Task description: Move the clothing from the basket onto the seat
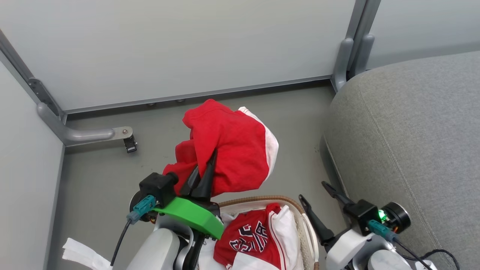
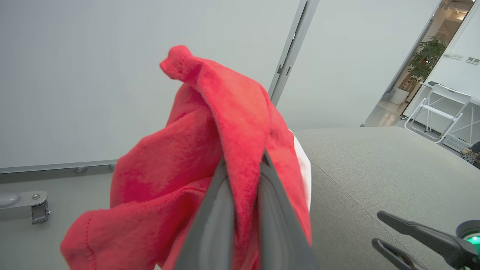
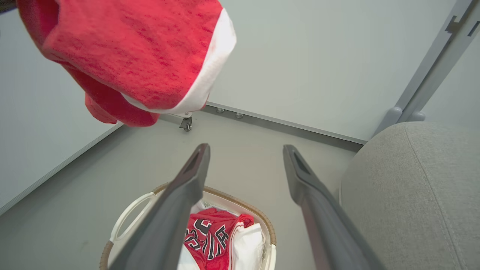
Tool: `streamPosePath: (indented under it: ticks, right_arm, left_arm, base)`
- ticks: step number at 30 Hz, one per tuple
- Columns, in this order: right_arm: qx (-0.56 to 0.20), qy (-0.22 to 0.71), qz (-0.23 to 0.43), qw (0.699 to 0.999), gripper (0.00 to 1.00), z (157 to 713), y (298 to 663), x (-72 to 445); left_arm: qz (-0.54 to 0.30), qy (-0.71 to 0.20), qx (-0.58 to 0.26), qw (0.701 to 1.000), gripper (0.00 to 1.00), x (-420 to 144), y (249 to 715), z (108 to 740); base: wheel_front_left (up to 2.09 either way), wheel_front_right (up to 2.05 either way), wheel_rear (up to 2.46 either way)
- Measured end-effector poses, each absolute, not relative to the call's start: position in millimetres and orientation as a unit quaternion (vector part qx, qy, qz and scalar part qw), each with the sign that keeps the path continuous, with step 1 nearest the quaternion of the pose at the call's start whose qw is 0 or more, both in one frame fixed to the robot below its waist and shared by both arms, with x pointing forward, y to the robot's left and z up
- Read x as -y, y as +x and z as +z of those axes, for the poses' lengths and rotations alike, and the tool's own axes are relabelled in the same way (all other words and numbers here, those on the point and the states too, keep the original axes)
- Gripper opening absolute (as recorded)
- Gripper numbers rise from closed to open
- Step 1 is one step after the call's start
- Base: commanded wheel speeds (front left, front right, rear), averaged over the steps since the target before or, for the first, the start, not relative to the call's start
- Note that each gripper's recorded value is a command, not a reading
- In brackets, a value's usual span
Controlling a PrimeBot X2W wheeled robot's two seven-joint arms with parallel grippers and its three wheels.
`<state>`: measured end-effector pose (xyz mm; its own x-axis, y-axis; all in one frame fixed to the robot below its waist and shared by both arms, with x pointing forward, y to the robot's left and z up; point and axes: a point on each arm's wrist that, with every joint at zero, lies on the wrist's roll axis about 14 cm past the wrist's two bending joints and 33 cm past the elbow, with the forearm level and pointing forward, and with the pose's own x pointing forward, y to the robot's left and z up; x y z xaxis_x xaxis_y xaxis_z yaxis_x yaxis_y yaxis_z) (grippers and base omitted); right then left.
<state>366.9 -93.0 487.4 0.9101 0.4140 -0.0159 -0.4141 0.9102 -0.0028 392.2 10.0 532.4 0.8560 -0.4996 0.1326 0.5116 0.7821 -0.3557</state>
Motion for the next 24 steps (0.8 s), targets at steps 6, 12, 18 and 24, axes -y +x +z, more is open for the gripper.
streamPosePath:
  ticks: [6,12,18,24]
  right_arm:
    - [0.033,-0.063,0.308,0.949,1.00,508,363,40]
    - [0.061,-0.127,0.378,0.915,1.00,517,364,-5]
    - [0.066,-0.143,0.387,0.909,1.00,519,377,-24]
    - [0.042,-0.111,0.382,0.917,0.85,512,381,-31]
  left_arm:
    - [-0.271,-0.209,0.013,0.940,0.00,-8,387,535]
    - [-0.278,-0.218,-0.002,0.935,0.00,-3,378,528]
    - [-0.284,-0.222,-0.010,0.933,0.00,0,371,525]
    - [-0.297,-0.233,-0.020,0.926,0.00,8,360,523]
  base:
    - [0.00,0.00,0.00]
    - [0.00,0.00,0.00]
    - [0.00,0.00,0.00]
    - [0.00,0.00,0.00]
